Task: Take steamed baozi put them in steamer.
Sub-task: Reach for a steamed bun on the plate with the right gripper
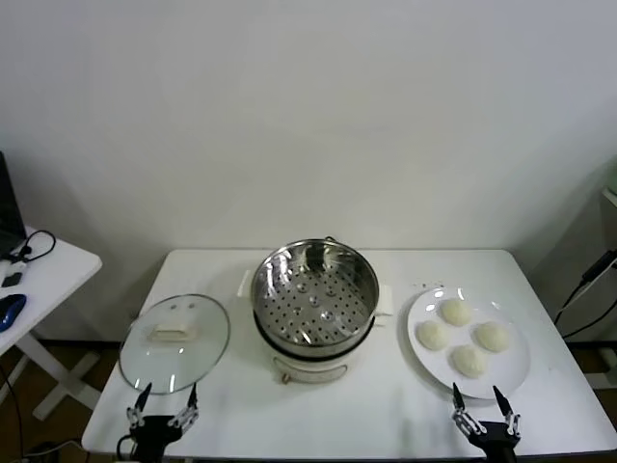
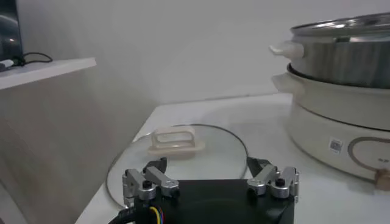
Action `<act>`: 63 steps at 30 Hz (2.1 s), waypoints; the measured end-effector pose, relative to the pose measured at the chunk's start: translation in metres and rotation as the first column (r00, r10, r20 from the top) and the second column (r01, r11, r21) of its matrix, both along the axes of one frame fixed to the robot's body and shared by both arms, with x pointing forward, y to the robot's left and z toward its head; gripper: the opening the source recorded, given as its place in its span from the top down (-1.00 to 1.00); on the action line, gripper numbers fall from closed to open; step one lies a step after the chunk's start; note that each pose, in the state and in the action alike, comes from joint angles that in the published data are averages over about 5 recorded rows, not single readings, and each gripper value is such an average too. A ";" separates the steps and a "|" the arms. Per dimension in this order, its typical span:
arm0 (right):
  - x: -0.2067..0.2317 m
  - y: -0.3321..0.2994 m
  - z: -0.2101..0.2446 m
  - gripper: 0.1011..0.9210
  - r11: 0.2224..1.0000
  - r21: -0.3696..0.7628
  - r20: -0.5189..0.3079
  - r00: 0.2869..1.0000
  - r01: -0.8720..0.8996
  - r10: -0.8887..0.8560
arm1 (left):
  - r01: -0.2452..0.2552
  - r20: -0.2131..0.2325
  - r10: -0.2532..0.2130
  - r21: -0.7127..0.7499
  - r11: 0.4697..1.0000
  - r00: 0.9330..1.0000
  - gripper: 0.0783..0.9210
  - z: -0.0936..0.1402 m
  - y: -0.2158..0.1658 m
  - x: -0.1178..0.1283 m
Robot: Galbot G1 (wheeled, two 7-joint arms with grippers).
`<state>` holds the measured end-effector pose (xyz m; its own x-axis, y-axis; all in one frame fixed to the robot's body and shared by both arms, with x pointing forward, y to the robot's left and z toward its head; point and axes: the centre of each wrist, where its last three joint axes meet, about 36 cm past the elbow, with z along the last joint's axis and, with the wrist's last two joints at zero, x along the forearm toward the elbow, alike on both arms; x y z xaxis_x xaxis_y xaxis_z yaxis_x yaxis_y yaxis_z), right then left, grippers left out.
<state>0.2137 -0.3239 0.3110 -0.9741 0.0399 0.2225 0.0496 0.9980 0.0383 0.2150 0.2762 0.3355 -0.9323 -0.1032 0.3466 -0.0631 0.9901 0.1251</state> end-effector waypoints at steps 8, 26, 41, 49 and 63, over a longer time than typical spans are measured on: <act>0.036 -0.018 0.026 -0.76 0.996 -0.073 -0.021 0.999 -0.044 0.042 | 0.007 -0.006 -0.007 0.007 1.000 1.000 -0.77 -0.001 -0.001 -0.002; 0.184 -0.109 0.135 -0.76 0.808 -0.448 -0.262 0.920 -0.383 0.291 | 0.026 0.001 -0.026 0.011 1.000 1.000 -0.77 -0.001 -0.007 0.004; 0.287 -0.162 0.208 -0.76 0.341 -0.533 -0.622 0.631 -0.775 0.463 | 0.039 0.009 -0.039 0.034 0.999 0.999 -0.77 -0.001 -0.006 0.002; 0.337 -0.164 0.227 -0.76 0.096 -0.399 -0.788 0.395 -0.912 0.473 | 0.041 0.007 -0.042 0.045 0.998 0.999 -0.77 -0.002 -0.007 0.000; 0.428 -0.147 0.222 -0.76 -0.067 -0.131 -0.911 0.094 -0.989 0.402 | 0.032 0.012 -0.032 0.044 0.999 0.999 -0.77 -0.001 -0.007 -0.001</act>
